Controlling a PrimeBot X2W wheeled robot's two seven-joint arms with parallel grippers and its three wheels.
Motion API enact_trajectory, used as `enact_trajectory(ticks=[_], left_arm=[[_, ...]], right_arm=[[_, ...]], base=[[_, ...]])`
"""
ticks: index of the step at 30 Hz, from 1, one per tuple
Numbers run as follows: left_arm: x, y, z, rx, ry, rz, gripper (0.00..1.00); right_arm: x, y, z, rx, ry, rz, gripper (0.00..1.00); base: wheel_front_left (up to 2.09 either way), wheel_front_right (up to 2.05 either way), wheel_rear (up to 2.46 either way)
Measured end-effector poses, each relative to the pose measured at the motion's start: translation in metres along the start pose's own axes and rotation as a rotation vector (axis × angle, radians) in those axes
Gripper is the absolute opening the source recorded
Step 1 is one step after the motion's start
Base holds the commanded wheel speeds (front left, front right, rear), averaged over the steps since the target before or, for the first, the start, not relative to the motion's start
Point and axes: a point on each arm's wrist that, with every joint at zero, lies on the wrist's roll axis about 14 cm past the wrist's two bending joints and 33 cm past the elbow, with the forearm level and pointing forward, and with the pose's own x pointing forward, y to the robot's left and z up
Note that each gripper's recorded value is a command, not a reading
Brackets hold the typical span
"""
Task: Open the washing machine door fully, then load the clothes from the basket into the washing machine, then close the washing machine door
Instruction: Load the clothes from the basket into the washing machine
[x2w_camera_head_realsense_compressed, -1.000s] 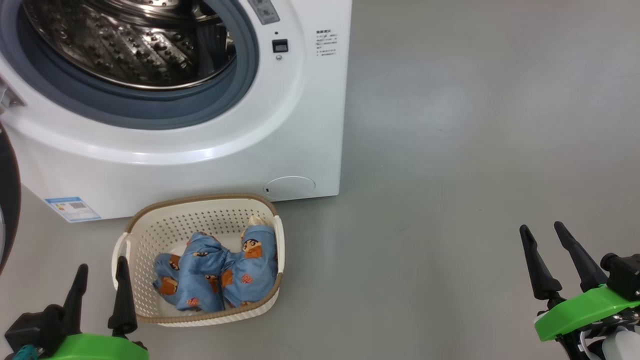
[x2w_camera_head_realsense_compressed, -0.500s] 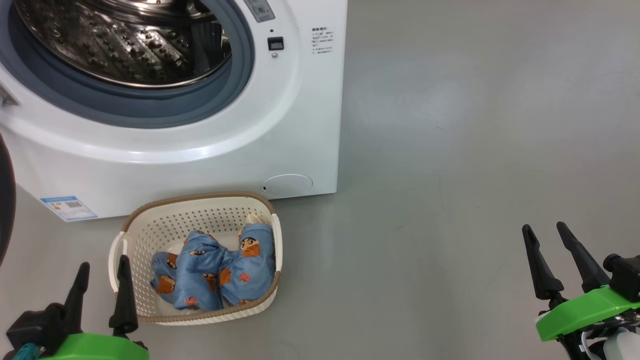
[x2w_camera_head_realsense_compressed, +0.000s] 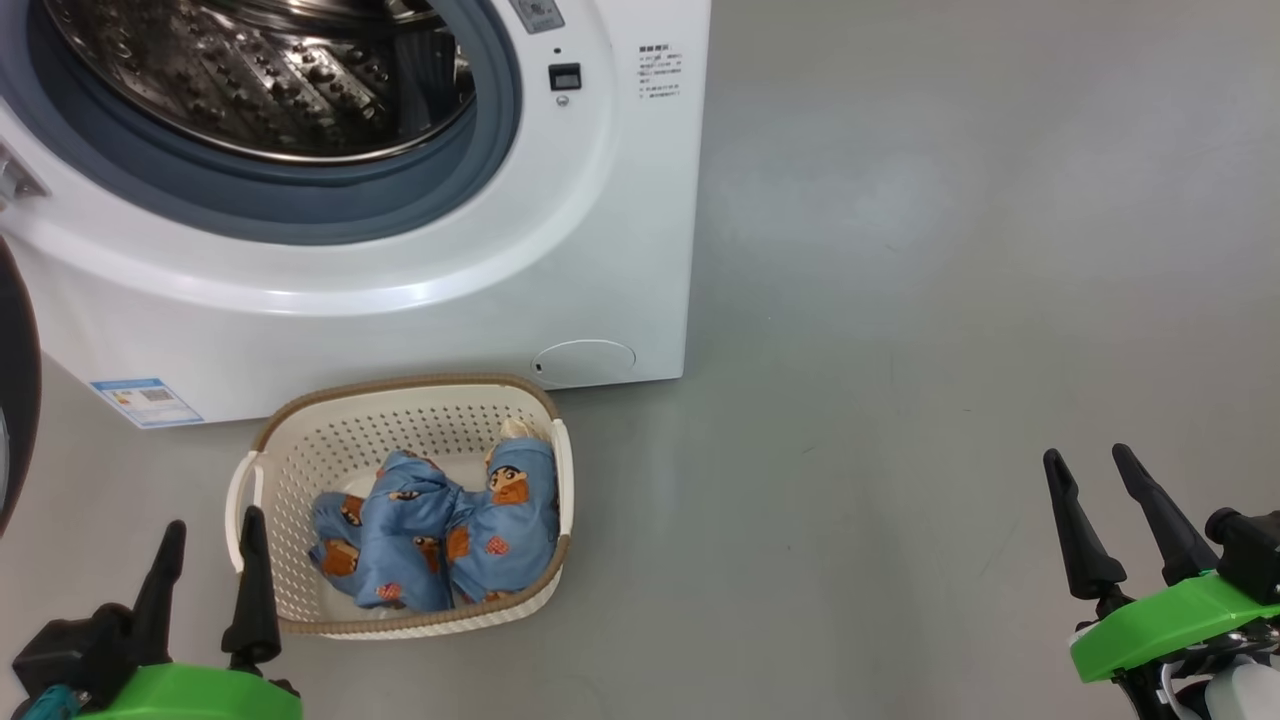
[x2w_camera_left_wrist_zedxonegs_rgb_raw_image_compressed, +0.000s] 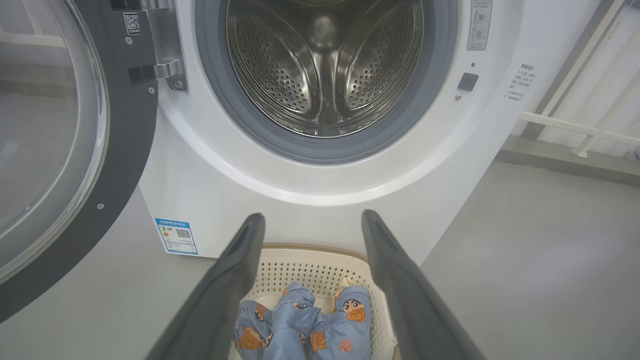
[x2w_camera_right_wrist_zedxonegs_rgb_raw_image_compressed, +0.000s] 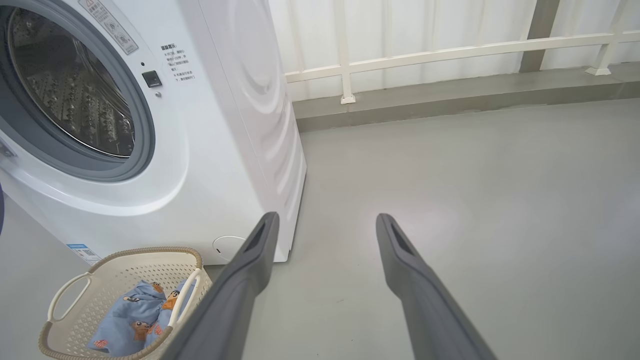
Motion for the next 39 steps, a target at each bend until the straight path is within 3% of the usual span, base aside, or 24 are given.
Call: enact_trajectory(ticks=[20, 39], left_arm=[[0.0043, 0.0001, -0.0027, 0.000, 0.009, -0.009, 1.00], [0.0067, -0.0016, -0.0019, 0.000, 0.008, -0.013, 1.00]], right_arm=[[0.0047, 0.0032, -0.0081, 0.008, 0.019, 0.005, 1.00], [0.0044, 0.0047, -0.0069, 0.008, 0.016, 0.009, 1.00]], base=[[0.74, -1.31, 0.57], [0.09, -0.09, 0.00]])
